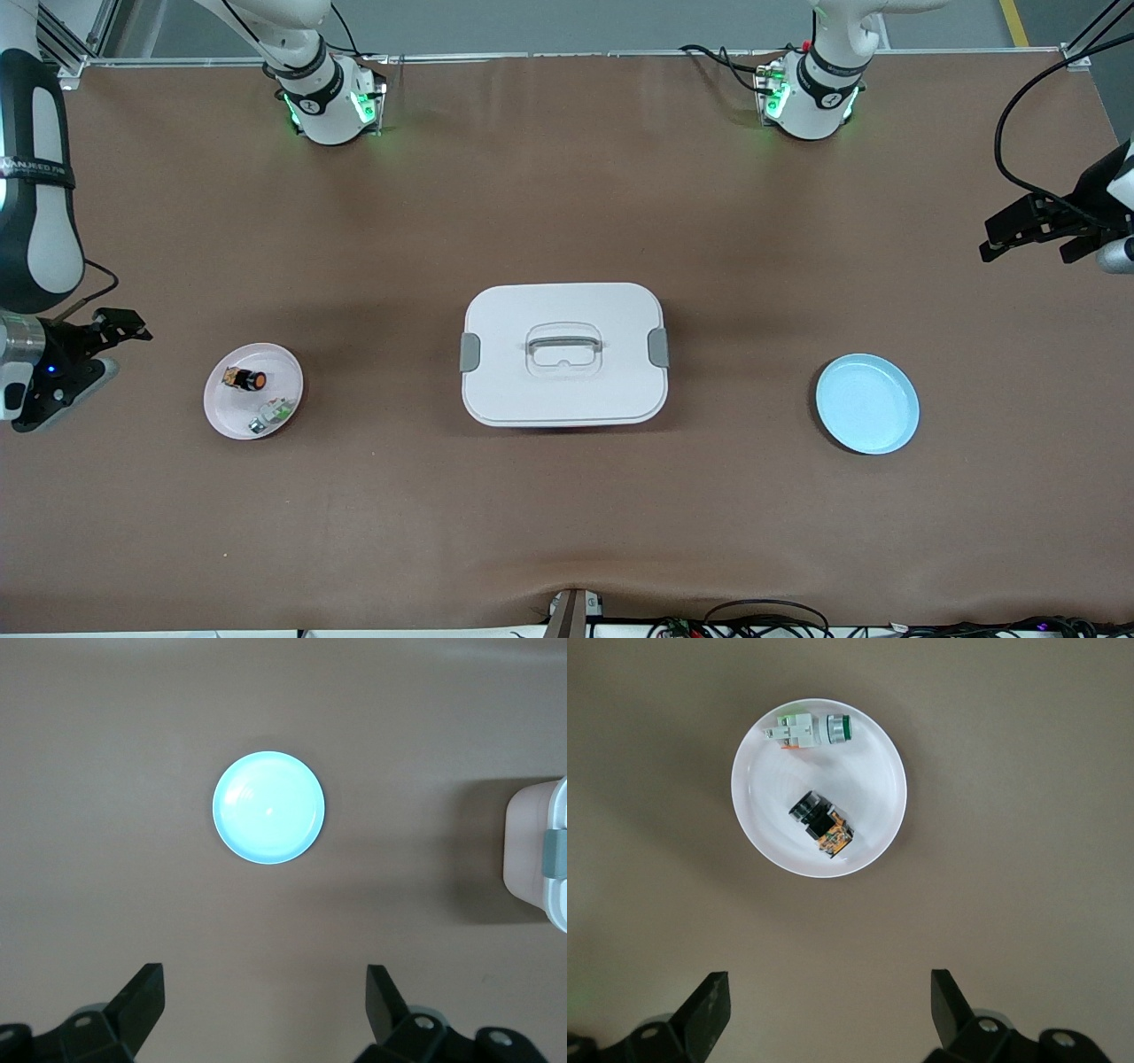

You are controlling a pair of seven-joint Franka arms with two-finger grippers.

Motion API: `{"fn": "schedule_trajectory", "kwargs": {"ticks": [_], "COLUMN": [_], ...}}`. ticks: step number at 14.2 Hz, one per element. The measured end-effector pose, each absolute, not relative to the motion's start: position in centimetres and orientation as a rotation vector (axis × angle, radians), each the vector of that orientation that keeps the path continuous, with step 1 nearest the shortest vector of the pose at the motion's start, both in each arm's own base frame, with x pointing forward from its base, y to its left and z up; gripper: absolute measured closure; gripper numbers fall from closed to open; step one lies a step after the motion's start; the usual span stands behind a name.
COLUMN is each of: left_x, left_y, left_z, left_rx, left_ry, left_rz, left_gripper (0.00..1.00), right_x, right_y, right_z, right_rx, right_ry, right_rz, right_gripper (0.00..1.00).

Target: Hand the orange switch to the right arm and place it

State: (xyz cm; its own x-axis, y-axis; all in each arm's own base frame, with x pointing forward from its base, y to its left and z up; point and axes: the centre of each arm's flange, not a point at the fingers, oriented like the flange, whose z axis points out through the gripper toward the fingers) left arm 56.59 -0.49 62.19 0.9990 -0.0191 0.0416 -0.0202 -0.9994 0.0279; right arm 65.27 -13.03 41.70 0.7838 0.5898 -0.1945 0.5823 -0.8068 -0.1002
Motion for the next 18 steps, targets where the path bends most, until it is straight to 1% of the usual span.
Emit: {"fn": "schedule_trajectory", "kwargs": {"ticks": [3,8,15,18], "left_x": [56.6,56.6,56.6,56.6], "left_y": [-0.3,-0.3,-0.4,-0.5], "left_z": [62.5,62.5,62.4,62.4], "left_rx": [3.112,3.112,3.11,3.11], "left_ry": [-0.026,-0.026,-0.024,-0.028], "left_rz": [0.073,0.067,0.064,0.064], "left_gripper": [0.0,0.0,0.0,0.0], "right_x": [64.5,62.7,60.3,59.8], "right_y": [-12.1,-9.3,-7.9,-8.9], "right_z": [45.3,51.6,55.9,57.5], "right_rx": [-3.029,-3.039,-3.067,-3.083], "right_ry": [-0.727,-0.399,-0.241,-0.162], "right_rz": [0.311,0.192,0.173,0.144], "right_gripper": [0.0,0.0,0.0,0.0]}}
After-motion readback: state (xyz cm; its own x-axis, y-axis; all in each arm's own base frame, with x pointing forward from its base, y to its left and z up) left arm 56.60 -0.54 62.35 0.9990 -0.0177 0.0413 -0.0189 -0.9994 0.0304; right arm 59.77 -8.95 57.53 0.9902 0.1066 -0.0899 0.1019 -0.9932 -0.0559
